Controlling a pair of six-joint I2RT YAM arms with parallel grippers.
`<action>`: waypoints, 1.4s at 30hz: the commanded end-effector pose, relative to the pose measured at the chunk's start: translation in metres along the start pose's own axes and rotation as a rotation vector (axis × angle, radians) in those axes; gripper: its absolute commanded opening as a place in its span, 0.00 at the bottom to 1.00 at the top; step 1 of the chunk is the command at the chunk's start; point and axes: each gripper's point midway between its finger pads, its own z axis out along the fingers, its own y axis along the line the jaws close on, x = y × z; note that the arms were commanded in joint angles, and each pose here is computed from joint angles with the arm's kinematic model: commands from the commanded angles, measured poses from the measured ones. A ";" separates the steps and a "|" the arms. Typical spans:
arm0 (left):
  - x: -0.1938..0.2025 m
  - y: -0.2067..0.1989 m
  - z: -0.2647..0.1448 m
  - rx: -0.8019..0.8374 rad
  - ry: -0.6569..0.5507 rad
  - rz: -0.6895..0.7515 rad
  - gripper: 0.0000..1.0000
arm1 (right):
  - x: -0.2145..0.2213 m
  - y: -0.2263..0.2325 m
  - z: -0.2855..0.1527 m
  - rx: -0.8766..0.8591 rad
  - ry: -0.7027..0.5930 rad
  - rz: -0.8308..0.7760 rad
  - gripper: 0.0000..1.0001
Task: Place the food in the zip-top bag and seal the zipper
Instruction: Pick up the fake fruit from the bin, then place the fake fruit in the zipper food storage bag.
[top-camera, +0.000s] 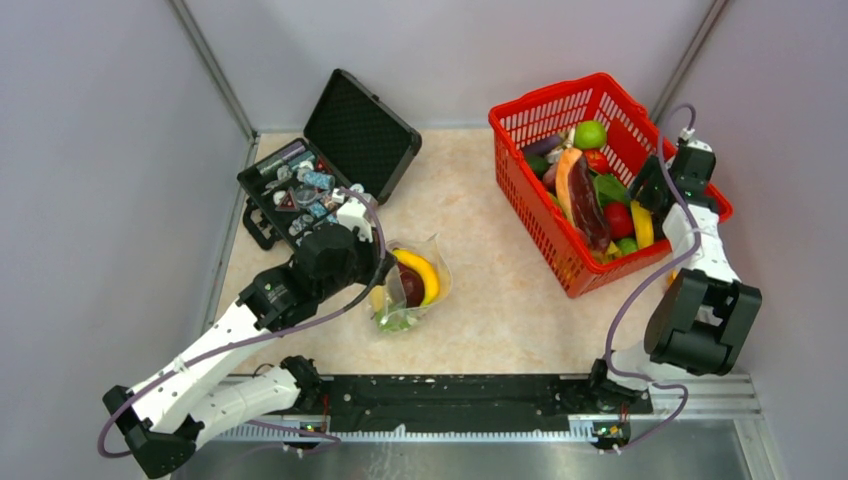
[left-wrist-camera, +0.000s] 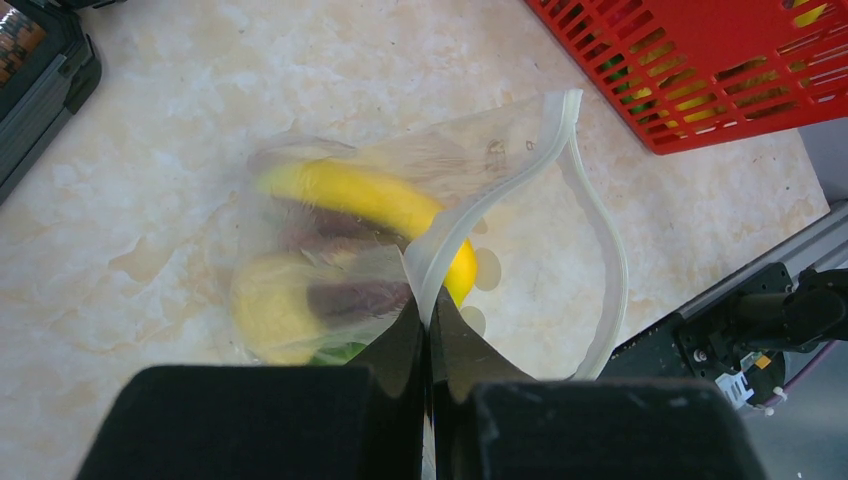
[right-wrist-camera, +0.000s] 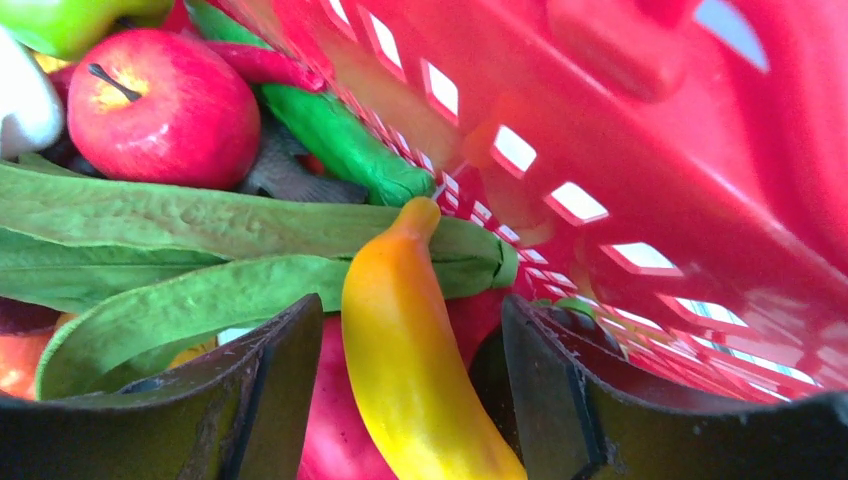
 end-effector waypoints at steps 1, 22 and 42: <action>-0.016 -0.005 0.002 0.017 -0.065 0.005 0.00 | -0.014 -0.008 0.008 0.039 -0.092 -0.013 0.66; -0.015 -0.004 -0.002 0.021 -0.075 -0.022 0.00 | -0.036 0.015 -0.036 -0.105 -0.367 0.047 0.06; -0.010 -0.012 0.005 0.048 -0.032 -0.021 0.00 | -0.058 0.125 -0.190 -0.799 -0.596 -0.048 0.00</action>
